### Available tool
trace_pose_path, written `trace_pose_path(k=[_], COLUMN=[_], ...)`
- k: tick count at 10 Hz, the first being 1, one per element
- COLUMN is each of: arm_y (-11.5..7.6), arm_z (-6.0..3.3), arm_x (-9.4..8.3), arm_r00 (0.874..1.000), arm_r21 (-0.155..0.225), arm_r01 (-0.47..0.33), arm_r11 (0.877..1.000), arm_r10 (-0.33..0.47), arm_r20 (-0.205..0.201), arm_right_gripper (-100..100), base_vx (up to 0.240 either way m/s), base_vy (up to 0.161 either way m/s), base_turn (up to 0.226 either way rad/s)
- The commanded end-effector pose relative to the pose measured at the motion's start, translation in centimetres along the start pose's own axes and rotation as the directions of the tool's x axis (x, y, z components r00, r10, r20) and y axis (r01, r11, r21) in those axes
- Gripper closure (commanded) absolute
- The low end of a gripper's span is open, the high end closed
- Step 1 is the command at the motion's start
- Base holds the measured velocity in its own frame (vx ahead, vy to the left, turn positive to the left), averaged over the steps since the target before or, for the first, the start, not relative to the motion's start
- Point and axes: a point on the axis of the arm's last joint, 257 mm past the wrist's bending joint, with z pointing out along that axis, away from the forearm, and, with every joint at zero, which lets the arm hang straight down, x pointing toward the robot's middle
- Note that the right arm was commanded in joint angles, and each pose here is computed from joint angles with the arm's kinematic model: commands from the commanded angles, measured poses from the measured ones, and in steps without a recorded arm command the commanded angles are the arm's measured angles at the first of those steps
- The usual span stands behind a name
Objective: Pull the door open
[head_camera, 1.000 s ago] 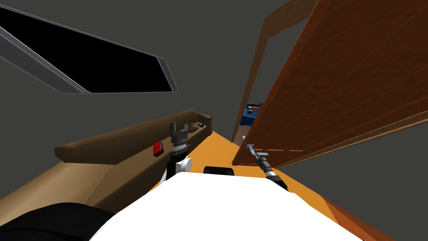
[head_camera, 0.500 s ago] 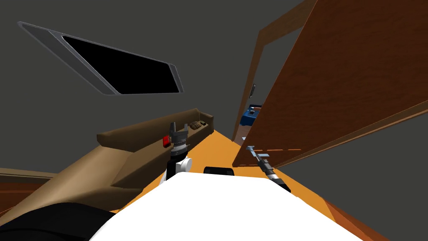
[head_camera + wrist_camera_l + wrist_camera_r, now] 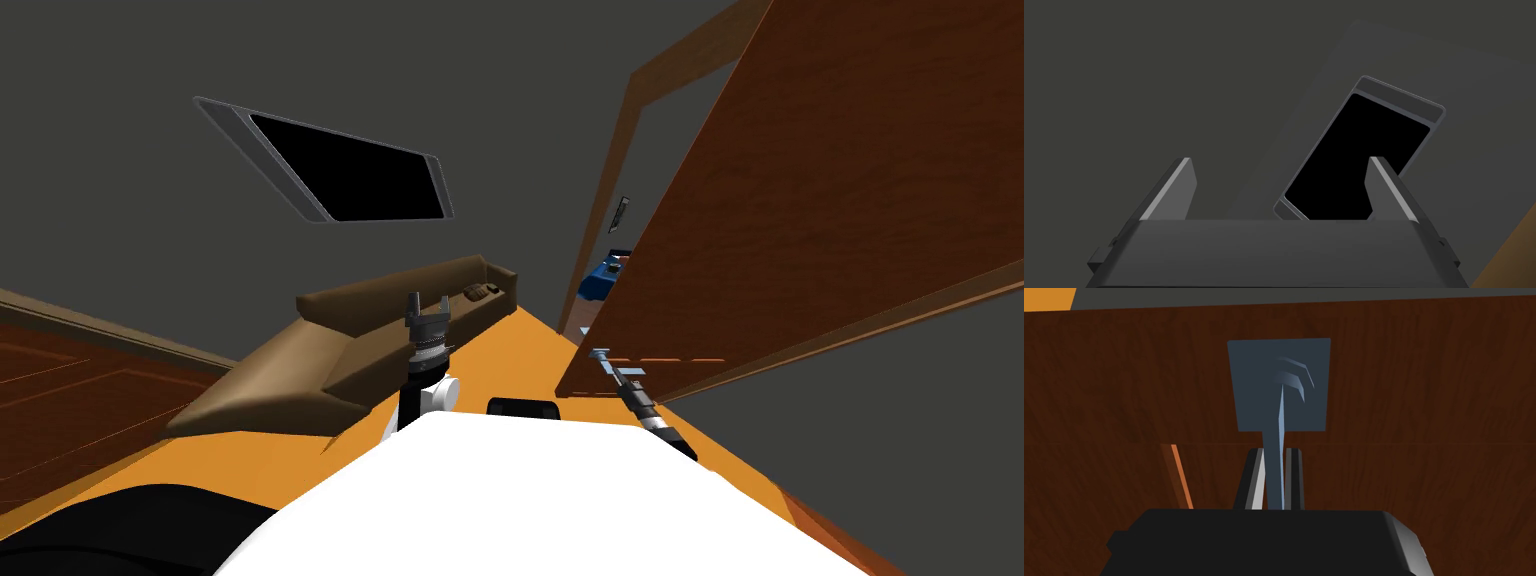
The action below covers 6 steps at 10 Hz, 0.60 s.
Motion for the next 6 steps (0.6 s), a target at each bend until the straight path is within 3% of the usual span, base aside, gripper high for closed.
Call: trace_pose_path(k=[1, 5, 6], arm_y=[0.01, 0.15, 0.15], arm_z=[-0.33, -0.58, -0.58], arm_x=[-0.29, -0.46, -0.46], arm_r00=[1.000, 1.000, 1.000], arm_r21=[0.002, 0.000, 0.000], arm_r01=[0.002, 0.003, 0.003], arm_r11=[1.000, 1.000, 1.000], arm_r10=[-0.002, -0.003, -0.003], arm_r20=[0.003, -0.001, -0.001], arm_right_gripper=[100, 100, 100], base_vx=[-0.208, -0.204, -0.123], base_vy=[-0.082, -0.074, -0.049], base_turn=[0.171, 0.144, 0.037])
